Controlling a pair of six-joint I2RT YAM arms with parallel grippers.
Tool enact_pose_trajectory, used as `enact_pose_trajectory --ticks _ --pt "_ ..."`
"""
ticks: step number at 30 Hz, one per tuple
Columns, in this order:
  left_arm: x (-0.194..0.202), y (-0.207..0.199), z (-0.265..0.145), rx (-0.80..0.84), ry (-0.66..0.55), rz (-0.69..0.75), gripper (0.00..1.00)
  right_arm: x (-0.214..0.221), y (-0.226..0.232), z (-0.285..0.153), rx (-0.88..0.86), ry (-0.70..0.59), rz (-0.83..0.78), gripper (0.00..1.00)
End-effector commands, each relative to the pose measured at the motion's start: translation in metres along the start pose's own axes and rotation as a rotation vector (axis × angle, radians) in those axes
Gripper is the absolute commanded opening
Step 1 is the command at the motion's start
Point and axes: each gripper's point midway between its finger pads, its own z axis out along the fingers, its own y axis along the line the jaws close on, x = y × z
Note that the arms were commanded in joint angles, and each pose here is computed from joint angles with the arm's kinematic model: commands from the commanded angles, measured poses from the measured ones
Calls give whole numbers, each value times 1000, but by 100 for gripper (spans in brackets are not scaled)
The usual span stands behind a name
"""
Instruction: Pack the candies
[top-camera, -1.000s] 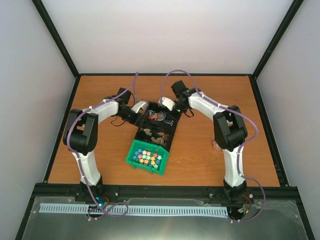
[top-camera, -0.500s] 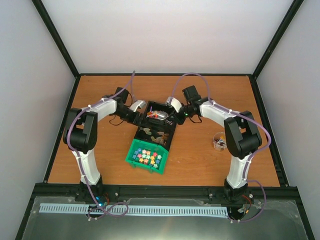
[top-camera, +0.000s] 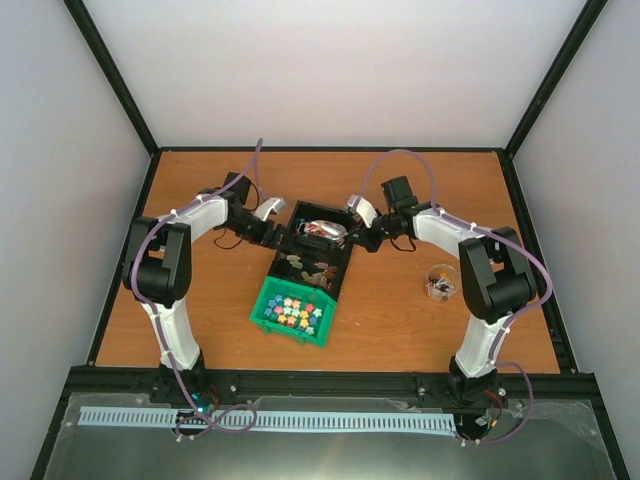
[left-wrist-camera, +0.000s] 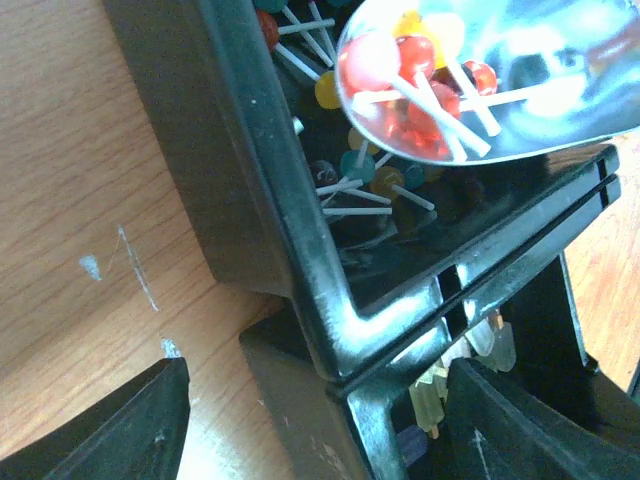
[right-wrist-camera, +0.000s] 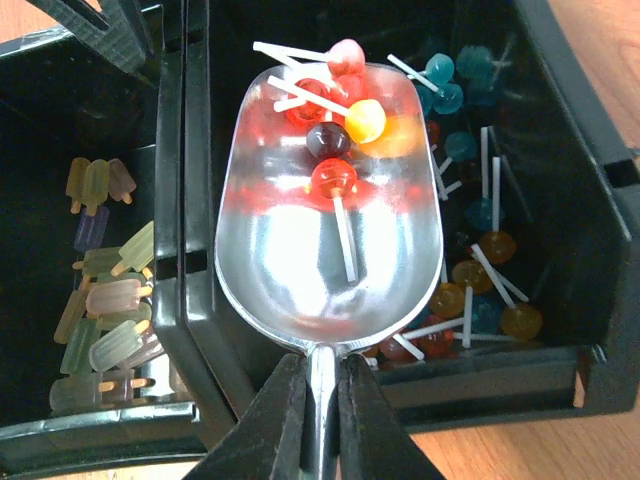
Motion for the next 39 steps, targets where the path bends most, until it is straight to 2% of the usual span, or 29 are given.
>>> enact_pose_trajectory --ticks 1,8,18,23,27,39 --pt "-15 -11 -20 14 -53 29 74 -24 2 -19 1 -121 -75 3" --pt "-17 -11 -28 -4 -72 23 99 -38 8 -28 -37 -211 -92 3" --pt "-21 -15 -47 -28 -119 24 100 -48 16 -44 -59 -309 -144 3" --pt "-15 -18 -51 -33 -110 48 100 -52 21 -58 -90 -262 -129 3" --pt "-7 -22 -51 -23 -89 70 100 -44 30 -89 -83 -221 -169 3" --pt "-7 -31 -60 -21 -110 123 100 16 15 -193 25 -195 -75 3"
